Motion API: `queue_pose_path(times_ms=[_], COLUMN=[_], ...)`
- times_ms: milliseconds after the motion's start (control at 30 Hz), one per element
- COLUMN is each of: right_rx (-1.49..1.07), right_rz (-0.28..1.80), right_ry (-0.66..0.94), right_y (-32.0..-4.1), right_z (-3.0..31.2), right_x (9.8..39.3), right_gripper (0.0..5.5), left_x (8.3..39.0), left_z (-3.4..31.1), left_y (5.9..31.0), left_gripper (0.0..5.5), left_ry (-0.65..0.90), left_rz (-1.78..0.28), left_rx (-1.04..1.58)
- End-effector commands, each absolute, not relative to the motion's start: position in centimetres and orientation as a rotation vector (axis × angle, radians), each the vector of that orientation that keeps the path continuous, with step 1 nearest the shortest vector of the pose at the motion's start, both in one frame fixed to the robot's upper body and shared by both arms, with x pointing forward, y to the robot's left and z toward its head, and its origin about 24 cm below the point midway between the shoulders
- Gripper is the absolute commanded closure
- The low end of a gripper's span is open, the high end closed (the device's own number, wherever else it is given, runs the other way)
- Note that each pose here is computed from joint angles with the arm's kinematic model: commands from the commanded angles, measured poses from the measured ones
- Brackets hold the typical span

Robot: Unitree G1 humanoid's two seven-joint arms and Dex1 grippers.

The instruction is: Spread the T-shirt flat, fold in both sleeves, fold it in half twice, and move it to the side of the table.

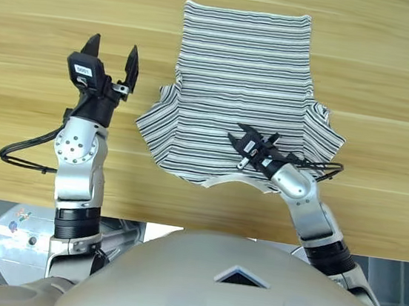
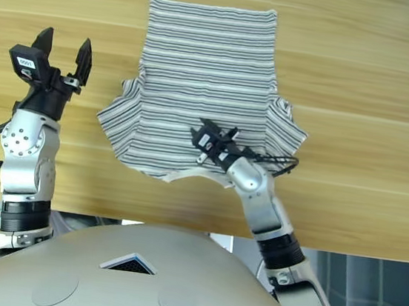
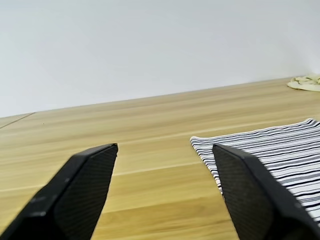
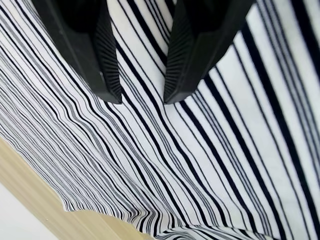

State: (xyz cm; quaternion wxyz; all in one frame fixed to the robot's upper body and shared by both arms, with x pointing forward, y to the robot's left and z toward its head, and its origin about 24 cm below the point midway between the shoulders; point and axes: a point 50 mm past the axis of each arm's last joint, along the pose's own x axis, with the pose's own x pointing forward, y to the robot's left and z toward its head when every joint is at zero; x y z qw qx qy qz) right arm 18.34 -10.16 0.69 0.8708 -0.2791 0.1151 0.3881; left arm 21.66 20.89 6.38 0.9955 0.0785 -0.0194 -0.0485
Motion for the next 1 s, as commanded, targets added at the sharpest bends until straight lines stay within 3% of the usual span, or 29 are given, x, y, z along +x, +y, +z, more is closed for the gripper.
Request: queue_pose_path(times_ms=[33, 100, 167, 233, 300, 400, 500, 667, 1000], right_rx=[-0.592, -0.579, -0.505, -0.333, -0.309, -0.331, -0.393, -0.509, -0.541], right_rz=[0.814, 0.773, 0.756, 0.715, 0.637, 0.490, 0.309, 0.107, 0.074], right_ry=[0.287, 0.221, -0.071, -0.253, -0.338, -0.347, -0.311, -0.344, -0.307], right_y=[-10.5, -11.0, -10.6, -11.3, -12.7, -15.2, -18.8, -23.9, -25.7], right_z=[0.3, 1.4, 5.4, 9.2, 10.8, 11.3, 11.3, 13.4, 13.4], right_x=[18.1, 18.8, 18.7, 17.9, 17.5, 17.6, 18.9, 20.4, 19.4], right_gripper=[3.95, 3.95, 3.95, 3.95, 3.95, 3.95, 3.95, 3.95, 3.95], left_x=[20.8, 19.6, 18.2, 17.4, 15.5, 12.6, 11.8, 10.9, 15.2], left_z=[5.6, 6.4, 7.7, 7.7, 6.6, 5.5, 5.0, 3.6, 2.0], left_y=[21.6, 22.0, 23.4, 26.8, 28.6, 27.6, 26.8, 24.5, 23.4], left_gripper=[1.97, 1.97, 1.97, 1.97, 1.97, 1.97, 1.97, 1.97, 1.97], left_ry=[0.005, -0.044, -0.130, -0.063, 0.079, 0.172, 0.201, 0.193, 0.151], left_rz=[-0.119, -0.198, -0.248, -0.155, -0.211, -0.428, -0.532, -0.779, -0.804], left_rx=[0.212, 0.257, 0.351, 0.562, 0.873, 1.137, 1.304, 1.380, 1.445])
